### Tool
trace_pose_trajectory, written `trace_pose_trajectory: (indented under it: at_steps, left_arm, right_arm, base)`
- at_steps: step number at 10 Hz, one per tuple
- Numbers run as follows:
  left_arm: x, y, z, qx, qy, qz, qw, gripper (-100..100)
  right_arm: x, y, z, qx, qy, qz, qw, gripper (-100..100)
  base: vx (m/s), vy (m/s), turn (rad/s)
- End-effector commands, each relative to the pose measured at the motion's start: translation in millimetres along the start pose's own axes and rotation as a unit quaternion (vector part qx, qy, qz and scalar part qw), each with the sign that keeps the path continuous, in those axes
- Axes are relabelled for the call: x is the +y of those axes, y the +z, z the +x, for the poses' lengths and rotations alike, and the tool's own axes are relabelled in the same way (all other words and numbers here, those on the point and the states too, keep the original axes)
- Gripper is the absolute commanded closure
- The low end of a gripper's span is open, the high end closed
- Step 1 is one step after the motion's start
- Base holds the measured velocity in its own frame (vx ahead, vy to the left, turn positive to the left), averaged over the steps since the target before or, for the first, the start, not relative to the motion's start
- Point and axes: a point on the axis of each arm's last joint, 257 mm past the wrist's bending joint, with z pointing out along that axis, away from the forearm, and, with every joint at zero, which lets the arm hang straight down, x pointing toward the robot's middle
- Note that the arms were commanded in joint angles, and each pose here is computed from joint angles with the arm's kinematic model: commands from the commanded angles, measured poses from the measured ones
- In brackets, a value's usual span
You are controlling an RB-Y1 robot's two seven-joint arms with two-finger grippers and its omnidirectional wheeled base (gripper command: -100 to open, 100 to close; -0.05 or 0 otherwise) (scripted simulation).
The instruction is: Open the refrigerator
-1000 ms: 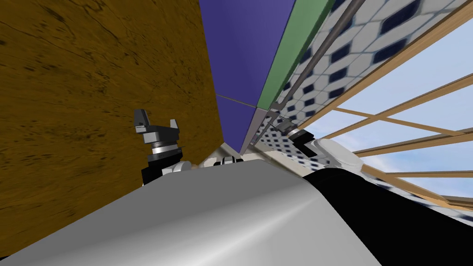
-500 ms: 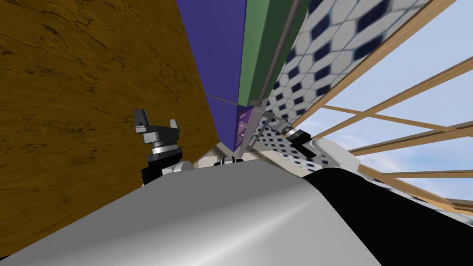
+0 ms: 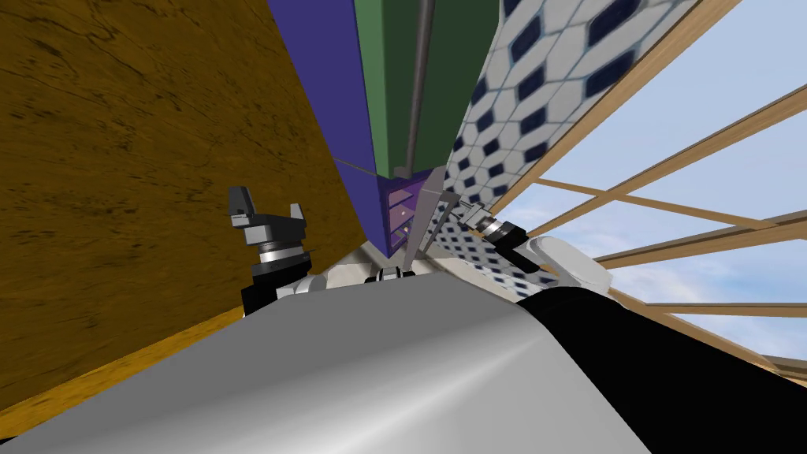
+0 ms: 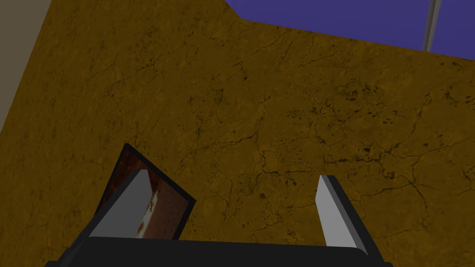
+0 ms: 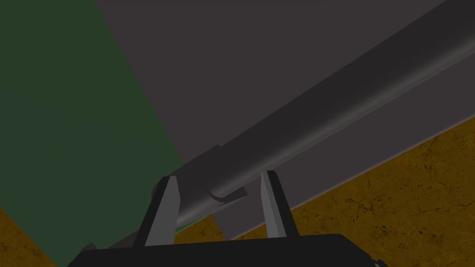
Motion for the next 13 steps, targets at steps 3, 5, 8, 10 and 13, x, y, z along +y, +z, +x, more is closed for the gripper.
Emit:
trace_pose_trajectory:
  at_steps: [3, 5, 8, 10, 13]
  left_arm:
    - [0.1, 0.0, 0.0, 0.000, 0.000, 0.000, 1.0000, 0]
    - [0.0, -0.1, 0.1, 0.000, 0.000, 0.000, 1.0000, 0]
    - [0.0, -0.1, 0.1, 0.000, 0.000, 0.000, 1.0000, 0]
    - [0.0, -0.1, 0.1, 0.000, 0.000, 0.000, 1.0000, 0]
    - [0.0, -0.1, 0.1, 0.000, 0.000, 0.000, 1.0000, 0]
  right_arm:
    - [-8.5, -1.1, 3.3, 0.008, -0.022, 0.006, 0.9997, -100]
    - [-16.2, -4.0, 14.1, 0.022, -0.032, 0.014, 0.9991, -100]
    - [-41.4, -15.6, 47.6, 0.068, -0.064, 0.040, 0.9948, -100]
    - [-53.5, -22.3, 62.7, 0.090, -0.079, 0.052, 0.9915, -100]
    - [-78.6, -38.3, 91.6, 0.133, -0.109, 0.075, 0.9823, -100]
  base:
    - [-0.048, -0.135, -0.011]
    - [0.065, 0.162, -0.106]
    - [0.066, 0.211, -0.079]
    - [0.056, 0.176, -0.067]
    - [0.057, 0.195, -0.104]
